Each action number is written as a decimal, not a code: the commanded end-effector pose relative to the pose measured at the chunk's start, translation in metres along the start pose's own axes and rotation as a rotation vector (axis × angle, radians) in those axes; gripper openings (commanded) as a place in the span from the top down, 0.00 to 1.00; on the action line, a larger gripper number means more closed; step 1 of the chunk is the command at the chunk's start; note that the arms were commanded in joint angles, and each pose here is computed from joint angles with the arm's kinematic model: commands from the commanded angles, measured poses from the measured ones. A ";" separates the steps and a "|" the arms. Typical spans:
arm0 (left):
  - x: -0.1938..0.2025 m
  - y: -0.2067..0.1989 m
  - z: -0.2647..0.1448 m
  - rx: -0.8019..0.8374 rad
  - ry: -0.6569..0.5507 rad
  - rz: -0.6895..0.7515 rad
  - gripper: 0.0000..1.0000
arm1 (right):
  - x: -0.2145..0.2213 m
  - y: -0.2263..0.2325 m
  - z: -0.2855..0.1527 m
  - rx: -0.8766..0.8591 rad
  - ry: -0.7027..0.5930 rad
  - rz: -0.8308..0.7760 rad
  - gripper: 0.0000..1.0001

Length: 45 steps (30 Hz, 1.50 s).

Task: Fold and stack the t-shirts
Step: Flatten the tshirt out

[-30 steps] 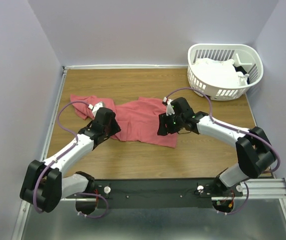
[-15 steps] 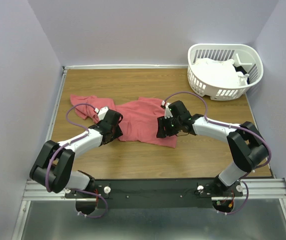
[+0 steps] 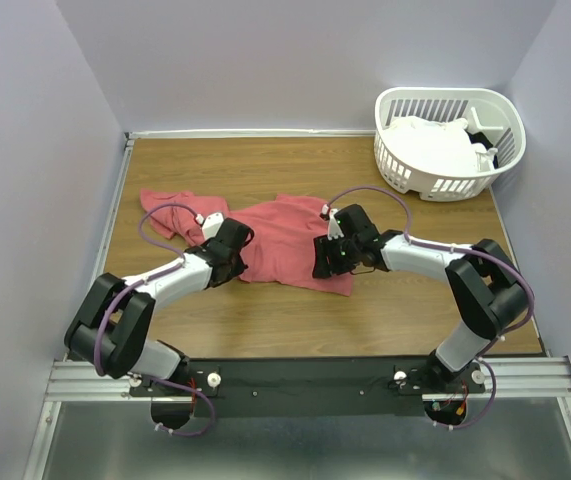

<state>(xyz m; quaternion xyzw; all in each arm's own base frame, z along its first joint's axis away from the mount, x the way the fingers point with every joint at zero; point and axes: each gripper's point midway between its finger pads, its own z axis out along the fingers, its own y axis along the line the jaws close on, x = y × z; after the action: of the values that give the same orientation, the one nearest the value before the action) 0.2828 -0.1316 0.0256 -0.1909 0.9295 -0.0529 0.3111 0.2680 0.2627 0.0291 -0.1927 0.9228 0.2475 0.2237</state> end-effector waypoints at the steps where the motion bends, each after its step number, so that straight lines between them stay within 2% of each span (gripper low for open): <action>1: -0.025 0.006 -0.012 -0.062 -0.086 -0.010 0.88 | 0.012 -0.017 0.009 0.075 0.014 0.008 0.40; 7: -0.067 0.024 -0.036 -0.140 -0.205 -0.032 0.95 | 0.025 -0.047 0.015 0.179 0.040 0.102 0.42; 11: -0.106 0.061 -0.050 -0.207 -0.290 -0.085 0.95 | 0.025 -0.083 -0.003 0.282 0.002 0.220 0.44; 15: -0.128 0.108 -0.052 -0.302 -0.312 -0.124 0.95 | 0.017 -0.119 -0.027 0.377 -0.073 0.352 0.44; 19: -0.133 0.121 -0.048 -0.286 -0.305 -0.153 0.95 | 0.012 -0.150 -0.045 0.479 -0.122 0.428 0.42; 22: -0.140 0.147 -0.045 -0.341 -0.295 -0.159 0.95 | 0.014 -0.164 -0.049 0.510 -0.113 0.464 0.41; 29: -0.144 0.170 -0.031 -0.399 -0.218 -0.162 0.94 | 0.009 -0.162 -0.049 0.497 -0.107 0.455 0.40; 32: -0.133 0.158 -0.031 -0.329 -0.157 -0.155 0.94 | 0.001 -0.154 -0.051 0.451 -0.114 0.417 0.39; 36: -0.120 0.144 -0.047 -0.233 -0.148 -0.206 0.94 | -0.003 -0.153 -0.054 0.449 -0.123 0.408 0.39; 40: -0.116 0.145 -0.068 -0.228 -0.178 -0.256 0.77 | -0.009 -0.145 -0.055 0.408 -0.133 0.400 0.39; 45: -0.112 0.155 -0.091 -0.264 -0.233 -0.335 0.74 | -0.018 -0.140 -0.064 0.392 -0.169 0.378 0.38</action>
<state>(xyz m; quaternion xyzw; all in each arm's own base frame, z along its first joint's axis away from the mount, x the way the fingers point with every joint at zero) 0.2844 0.0481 0.1353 -0.3491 0.8477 0.0275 0.3985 0.3327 0.1247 0.0270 0.0597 0.9498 0.1204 0.2825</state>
